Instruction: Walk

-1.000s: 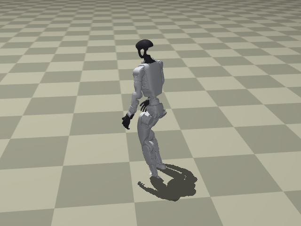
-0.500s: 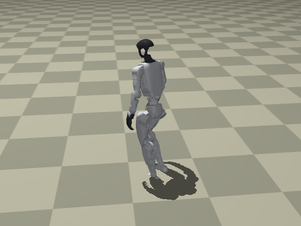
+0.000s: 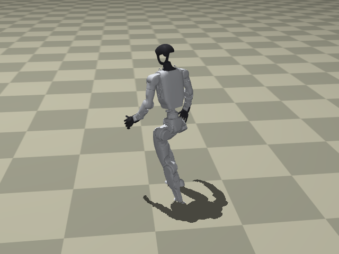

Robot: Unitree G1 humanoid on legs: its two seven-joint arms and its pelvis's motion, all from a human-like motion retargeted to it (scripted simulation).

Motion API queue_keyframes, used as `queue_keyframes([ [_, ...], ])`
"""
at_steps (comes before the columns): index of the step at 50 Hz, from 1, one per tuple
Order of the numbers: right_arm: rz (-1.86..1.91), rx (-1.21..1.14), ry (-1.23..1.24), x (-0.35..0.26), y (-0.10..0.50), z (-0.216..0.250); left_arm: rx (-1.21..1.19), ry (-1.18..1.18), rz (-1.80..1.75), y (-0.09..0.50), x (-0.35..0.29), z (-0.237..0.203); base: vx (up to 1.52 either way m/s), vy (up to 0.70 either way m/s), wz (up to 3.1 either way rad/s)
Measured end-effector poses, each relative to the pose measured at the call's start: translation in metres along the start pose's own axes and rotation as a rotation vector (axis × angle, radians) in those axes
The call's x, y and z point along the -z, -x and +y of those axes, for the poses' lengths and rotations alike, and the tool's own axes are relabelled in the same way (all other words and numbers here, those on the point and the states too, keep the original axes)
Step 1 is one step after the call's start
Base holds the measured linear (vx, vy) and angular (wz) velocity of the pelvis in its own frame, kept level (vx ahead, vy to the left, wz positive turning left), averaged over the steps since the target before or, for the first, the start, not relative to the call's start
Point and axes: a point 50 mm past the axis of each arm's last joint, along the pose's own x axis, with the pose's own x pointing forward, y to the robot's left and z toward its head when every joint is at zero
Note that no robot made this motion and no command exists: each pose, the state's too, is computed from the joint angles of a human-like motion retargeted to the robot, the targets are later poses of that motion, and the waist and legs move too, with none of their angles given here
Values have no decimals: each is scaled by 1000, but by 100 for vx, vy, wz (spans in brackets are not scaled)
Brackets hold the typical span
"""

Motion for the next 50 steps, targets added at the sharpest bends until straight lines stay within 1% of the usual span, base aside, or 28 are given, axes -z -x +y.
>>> queue_keyframes([
  [5, 70, -89, 26, 21, 2, 23, 182, -112, 70, 11, 23, -28, 26, -9, -38],
  [9, 113, -120, 29, 34, 5, 38, 280, -183, 183, 30, 54, -37, 32, -14, -23],
  [13, 120, -105, 42, 38, 5, 46, 309, -209, 323, 55, 89, -33, 33, -13, -13],
  [17, 45, -64, 97, 22, 1, 47, 284, -228, 402, 73, 108, -17, 21, -10, -21],
  [20, -55, -11, 156, -3, -3, 38, 262, -238, 381, 76, 107, -11, 15, -8, -48],
  [25, -237, 78, 230, -55, -5, 18, 239, -244, 218, 60, 75, -7, 11, -6, 7],
  [30, -369, 107, 273, -91, -3, 19, 249, -208, 69, 55, 48, -13, 5, 0, 1],
  [35, -400, 91, 333, -98, -3, 29, 262, -195, 7, 55, 37, -18, 0, 0, 0],
  [40, -289, 8, 390, -66, -7, 50, 278, -235, 52, 56, 46, -21, 2, 2, -4],
  [46, -3, -162, 398, 13, 0, 79, 294, -332, 227, 59, 76, -18, 4, 6, 0],
  [50, 163, -265, 367, 61, 15, 92, 329, -381, 282, 56, 83, -21, -1, 7, 37],
])
